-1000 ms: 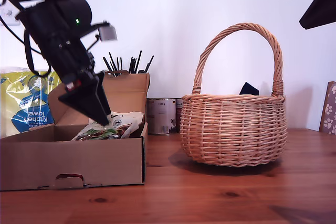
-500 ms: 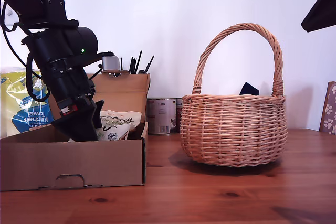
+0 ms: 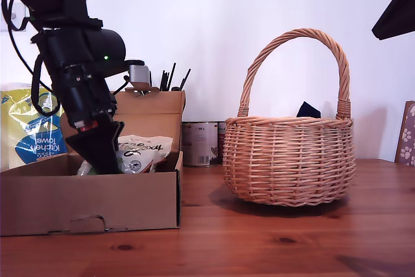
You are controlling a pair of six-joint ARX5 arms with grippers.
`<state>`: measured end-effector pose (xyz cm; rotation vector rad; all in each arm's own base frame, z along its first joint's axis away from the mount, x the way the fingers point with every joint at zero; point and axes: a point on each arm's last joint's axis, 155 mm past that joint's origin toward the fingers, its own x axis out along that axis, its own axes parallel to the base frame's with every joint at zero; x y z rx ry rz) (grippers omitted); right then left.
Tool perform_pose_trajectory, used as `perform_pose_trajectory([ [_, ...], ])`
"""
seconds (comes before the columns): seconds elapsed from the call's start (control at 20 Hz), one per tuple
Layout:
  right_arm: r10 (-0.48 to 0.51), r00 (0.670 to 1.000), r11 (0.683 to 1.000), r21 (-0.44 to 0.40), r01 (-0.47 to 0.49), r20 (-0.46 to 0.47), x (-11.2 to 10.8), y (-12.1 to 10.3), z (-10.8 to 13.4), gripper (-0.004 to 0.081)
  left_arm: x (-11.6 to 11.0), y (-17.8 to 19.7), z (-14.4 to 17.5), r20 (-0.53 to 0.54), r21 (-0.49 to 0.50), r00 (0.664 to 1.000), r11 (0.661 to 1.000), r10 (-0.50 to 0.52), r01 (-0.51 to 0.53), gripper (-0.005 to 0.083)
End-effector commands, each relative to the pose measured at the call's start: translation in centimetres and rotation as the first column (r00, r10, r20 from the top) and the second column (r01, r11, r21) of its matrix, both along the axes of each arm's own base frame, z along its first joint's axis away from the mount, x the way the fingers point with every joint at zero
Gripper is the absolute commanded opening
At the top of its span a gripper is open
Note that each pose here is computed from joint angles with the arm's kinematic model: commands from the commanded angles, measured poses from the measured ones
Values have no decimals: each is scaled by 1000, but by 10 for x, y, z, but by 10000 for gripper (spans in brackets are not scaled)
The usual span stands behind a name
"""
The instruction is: Move the bags of Easter eggs from the cardboard box on the left into the woven basket on the right side.
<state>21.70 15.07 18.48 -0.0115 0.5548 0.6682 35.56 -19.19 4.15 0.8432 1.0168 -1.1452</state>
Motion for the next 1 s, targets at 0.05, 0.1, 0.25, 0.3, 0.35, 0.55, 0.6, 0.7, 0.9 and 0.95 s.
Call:
perform_pose_trajectory([
  [0.05, 7, 1000, 1000, 3, -7, 10, 0, 2, 4, -13, 1, -1, 4, -1, 6, 1000, 1000, 3, -3, -16],
  [0.1, 7, 1000, 1000, 3, -7, 10, 0, 2, 4, -13, 2, -3, 14, 21, -5, 1000, 1000, 7, -7, -20],
  [0.25, 7, 1000, 1000, 2, -7, 9, 0, 2, 4, -13, 6, -6, 47, 103, -39, 995, 999, 7, -3, -20],
  [0.3, 7, 1000, 1000, 2, -7, 10, 0, 2, 4, -13, 6, -6, 57, 127, -49, 992, 999, 8, -2, -20],
  [0.35, 7, 1000, 1000, 2, -7, 9, 0, 2, 4, -13, 6, -6, 69, 151, -62, 988, 998, 18, -9, -20],
  [0.55, 7, 1000, 1000, 2, -7, 7, -1, 1, 4, -13, 4, -10, 107, 225, -130, 974, 991, 37, -7, -20],
  [0.6, 7, 1000, 1000, 1, -7, 7, -1, 1, 3, -13, 0, -18, 118, 221, -183, 974, 983, 46, -5, -20],
  [0.7, 7, 1000, 1000, 1, -7, 7, -1, 1, 3, -13, -8, -43, 137, 189, -322, 980, 947, 58, 6, -20],
  [0.9, 7, 1000, 1000, 1, -7, 6, -1, 1, 3, -13, -12, -106, 170, 161, -552, 986, 832, 43, 54, -20],
  [0.95, 7, 1000, 1000, 1, -7, 6, -1, 1, 3, -13, -8, -121, 175, 182, -582, 982, 810, 46, 69, -20],
])
